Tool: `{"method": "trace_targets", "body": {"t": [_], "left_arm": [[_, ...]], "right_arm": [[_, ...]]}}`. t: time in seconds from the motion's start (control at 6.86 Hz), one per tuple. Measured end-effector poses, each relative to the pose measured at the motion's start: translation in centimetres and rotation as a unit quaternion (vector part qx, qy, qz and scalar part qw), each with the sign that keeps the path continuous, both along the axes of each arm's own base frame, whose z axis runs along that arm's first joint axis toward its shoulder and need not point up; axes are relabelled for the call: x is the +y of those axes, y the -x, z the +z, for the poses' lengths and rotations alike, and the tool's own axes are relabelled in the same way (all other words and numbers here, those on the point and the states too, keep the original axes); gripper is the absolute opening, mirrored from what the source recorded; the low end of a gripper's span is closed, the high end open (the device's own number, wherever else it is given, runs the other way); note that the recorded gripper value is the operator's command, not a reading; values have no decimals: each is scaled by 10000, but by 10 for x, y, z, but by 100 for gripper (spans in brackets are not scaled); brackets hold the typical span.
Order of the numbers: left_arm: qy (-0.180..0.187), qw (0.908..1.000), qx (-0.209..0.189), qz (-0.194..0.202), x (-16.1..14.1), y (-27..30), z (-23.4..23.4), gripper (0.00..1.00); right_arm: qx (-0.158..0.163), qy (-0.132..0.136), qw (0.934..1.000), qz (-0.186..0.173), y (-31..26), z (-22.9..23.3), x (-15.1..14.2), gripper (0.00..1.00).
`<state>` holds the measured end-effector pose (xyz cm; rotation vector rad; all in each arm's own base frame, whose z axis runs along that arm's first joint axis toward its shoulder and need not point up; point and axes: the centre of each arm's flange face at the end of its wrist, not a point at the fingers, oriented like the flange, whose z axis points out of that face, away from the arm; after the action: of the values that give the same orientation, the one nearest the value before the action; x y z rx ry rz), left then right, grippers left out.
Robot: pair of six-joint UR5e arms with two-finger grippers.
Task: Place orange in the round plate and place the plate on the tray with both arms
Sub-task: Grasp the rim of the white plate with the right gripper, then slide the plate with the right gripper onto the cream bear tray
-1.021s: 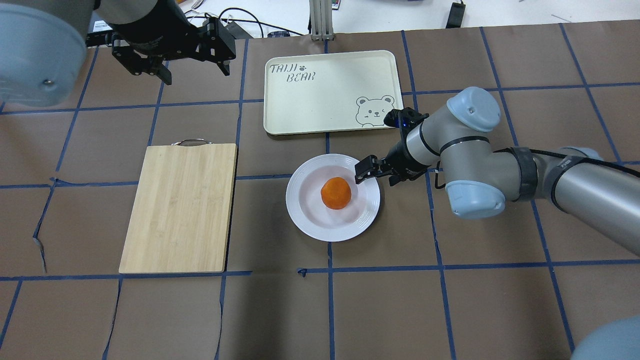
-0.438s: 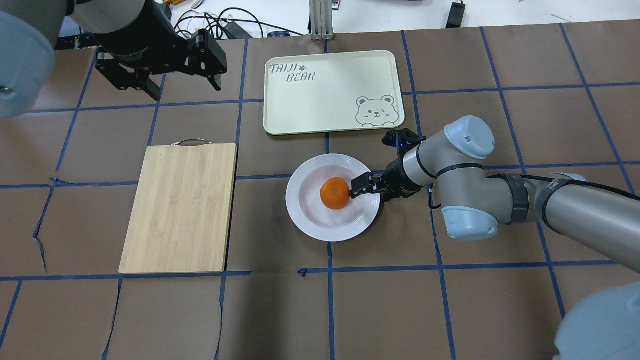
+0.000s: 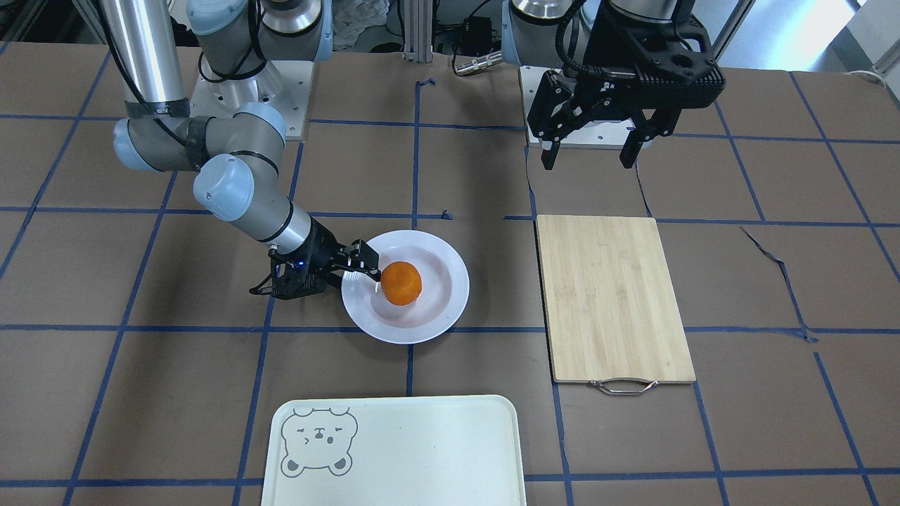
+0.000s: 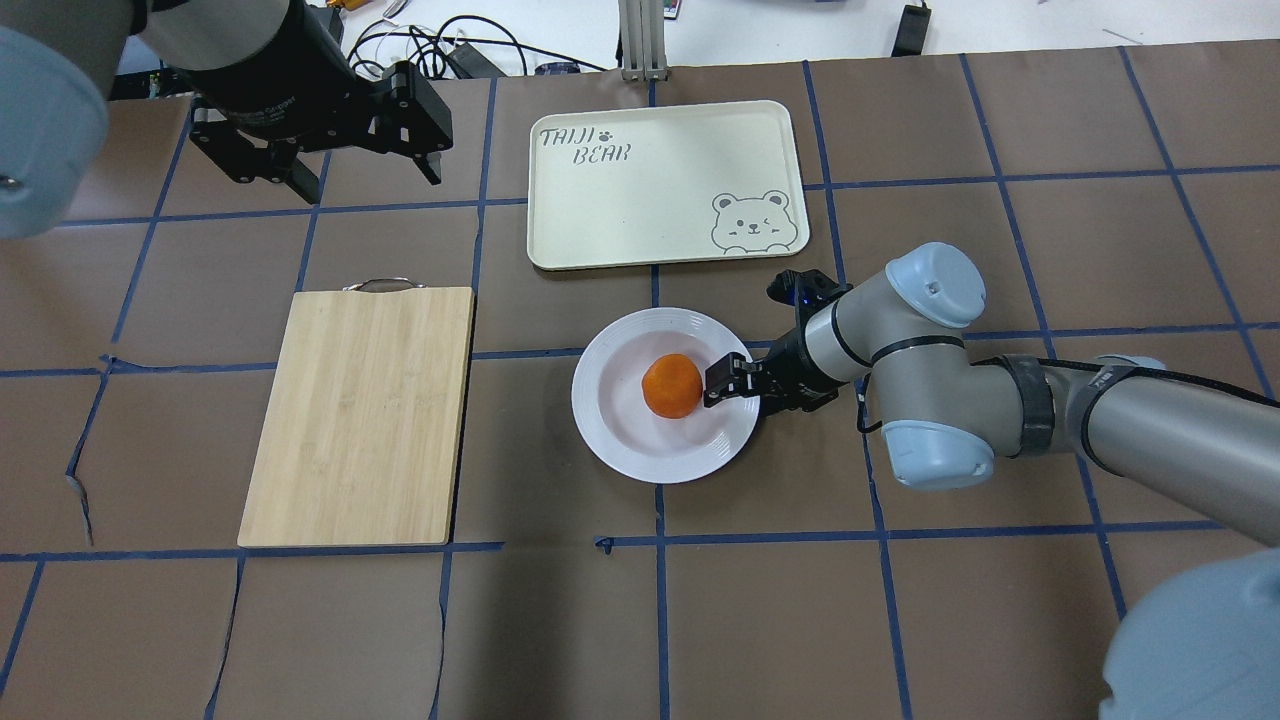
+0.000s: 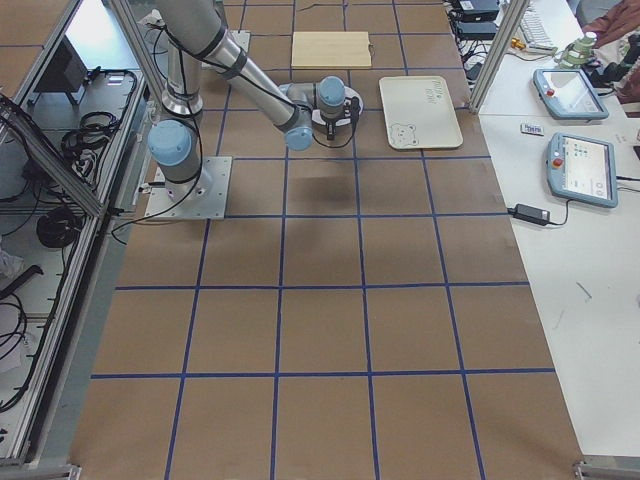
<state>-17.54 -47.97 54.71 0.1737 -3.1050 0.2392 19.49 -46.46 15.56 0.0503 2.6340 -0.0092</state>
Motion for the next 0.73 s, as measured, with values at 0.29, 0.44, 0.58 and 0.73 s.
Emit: {"method": "trace_targets", "body": {"t": [0.29,0.44,0.58,0.73], "left_arm": [[11,10000,3,1,0,0,2,100],[6,10000,4,8,0,0,3,100],[12,10000,5,13,0,0,4,100],[16,10000,7,16,1,0,4,100]], "right_arm": [[-211,-147,9995,-191,-4,-1,1,13],[-356,-226,9986,-329,-6,2,1,0],[-409,-283,9978,-436,-7,3,0,0],[-415,-318,9974,-504,-7,4,0,0]]}}
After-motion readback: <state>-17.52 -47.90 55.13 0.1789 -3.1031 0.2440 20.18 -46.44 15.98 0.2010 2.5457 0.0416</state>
